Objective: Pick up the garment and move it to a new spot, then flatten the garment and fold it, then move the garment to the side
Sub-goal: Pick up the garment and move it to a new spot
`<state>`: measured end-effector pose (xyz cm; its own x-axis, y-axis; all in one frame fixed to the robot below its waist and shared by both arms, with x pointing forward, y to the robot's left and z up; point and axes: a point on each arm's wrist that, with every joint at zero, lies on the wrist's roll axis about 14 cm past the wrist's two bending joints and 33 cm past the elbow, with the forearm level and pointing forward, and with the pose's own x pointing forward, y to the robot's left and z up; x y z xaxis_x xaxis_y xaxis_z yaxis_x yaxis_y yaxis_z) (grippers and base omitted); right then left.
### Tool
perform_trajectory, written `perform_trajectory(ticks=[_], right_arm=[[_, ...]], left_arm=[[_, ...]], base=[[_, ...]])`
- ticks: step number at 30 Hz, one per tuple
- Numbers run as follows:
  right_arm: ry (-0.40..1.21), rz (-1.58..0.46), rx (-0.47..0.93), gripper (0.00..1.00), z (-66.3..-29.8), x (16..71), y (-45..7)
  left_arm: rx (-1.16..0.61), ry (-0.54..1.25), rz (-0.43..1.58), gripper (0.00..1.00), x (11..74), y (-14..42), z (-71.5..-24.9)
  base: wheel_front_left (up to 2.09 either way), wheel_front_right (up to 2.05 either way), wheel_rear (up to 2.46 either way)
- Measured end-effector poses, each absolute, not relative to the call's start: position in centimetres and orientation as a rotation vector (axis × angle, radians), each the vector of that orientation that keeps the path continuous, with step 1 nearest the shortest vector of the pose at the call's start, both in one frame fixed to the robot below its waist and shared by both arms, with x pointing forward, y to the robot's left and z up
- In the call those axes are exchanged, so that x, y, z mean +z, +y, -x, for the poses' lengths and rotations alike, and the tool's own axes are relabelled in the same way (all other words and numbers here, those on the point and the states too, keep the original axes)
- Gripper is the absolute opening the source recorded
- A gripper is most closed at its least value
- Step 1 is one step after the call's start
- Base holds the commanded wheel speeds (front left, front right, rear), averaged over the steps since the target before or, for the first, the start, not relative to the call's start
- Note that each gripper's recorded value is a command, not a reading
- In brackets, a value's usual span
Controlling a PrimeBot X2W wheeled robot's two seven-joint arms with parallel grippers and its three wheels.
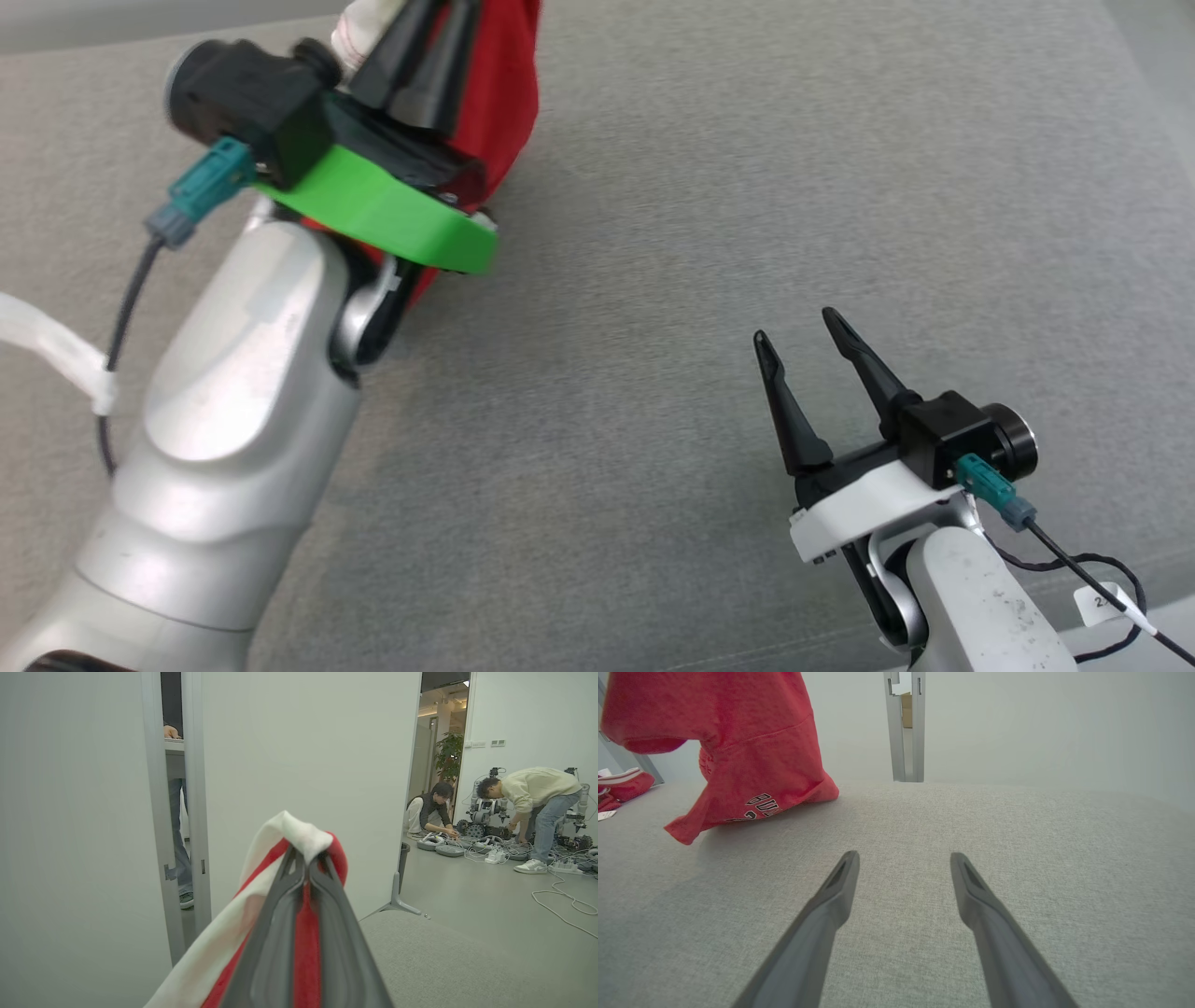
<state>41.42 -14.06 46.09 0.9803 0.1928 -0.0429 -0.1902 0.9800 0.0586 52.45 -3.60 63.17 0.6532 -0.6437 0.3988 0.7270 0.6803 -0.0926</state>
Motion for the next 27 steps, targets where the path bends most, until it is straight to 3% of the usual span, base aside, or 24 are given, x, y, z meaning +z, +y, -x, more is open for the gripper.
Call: perform_trajectory(ticks=[6, 11, 12, 13, 14, 22, 27], right_arm=[[0.049, -0.053, 0.089, 1.00, -39.6, 46.5, -17.4], [0.039, -0.053, 0.047, 1.00, -38.7, 47.0, -18.7], [0.035, -0.053, 0.046, 1.00, -38.7, 47.1, -18.8], [0.029, -0.053, 0.046, 1.00, -38.7, 47.3, -18.8], [0.022, -0.053, 0.049, 1.00, -38.8, 47.5, -18.7], [-0.014, -0.058, 0.082, 1.00, -38.9, 48.6, -17.5], [-0.022, -0.052, 0.102, 1.00, -38.6, 48.8, -16.8]], left_arm=[[-0.925, -0.346, 0.334, 0.00, 63.8, -9.1, -49.8], [-0.905, -0.148, 0.307, 0.00, 56.7, -8.9, -48.3], [-0.883, -0.112, 0.300, 0.36, 55.3, -8.2, -48.3], [-0.852, -0.070, 0.294, 0.84, 53.7, -7.1, -48.2], [-0.820, -0.034, 0.285, 1.00, 52.4, -6.0, -48.1], [-0.511, 0.104, 0.295, 1.00, 46.4, 4.4, -46.3], [-0.334, 0.087, 0.294, 1.00, 46.0, 10.0, -44.1]], base=[[0.00, 0.00, 0.00], [0.00, 0.00, 0.00], [0.00, 0.00, 0.00], [0.00, 0.00, 0.00], [0.00, 0.00, 0.00], [0.00, 0.00, 0.00], [0.00, 0.00, 0.00]])
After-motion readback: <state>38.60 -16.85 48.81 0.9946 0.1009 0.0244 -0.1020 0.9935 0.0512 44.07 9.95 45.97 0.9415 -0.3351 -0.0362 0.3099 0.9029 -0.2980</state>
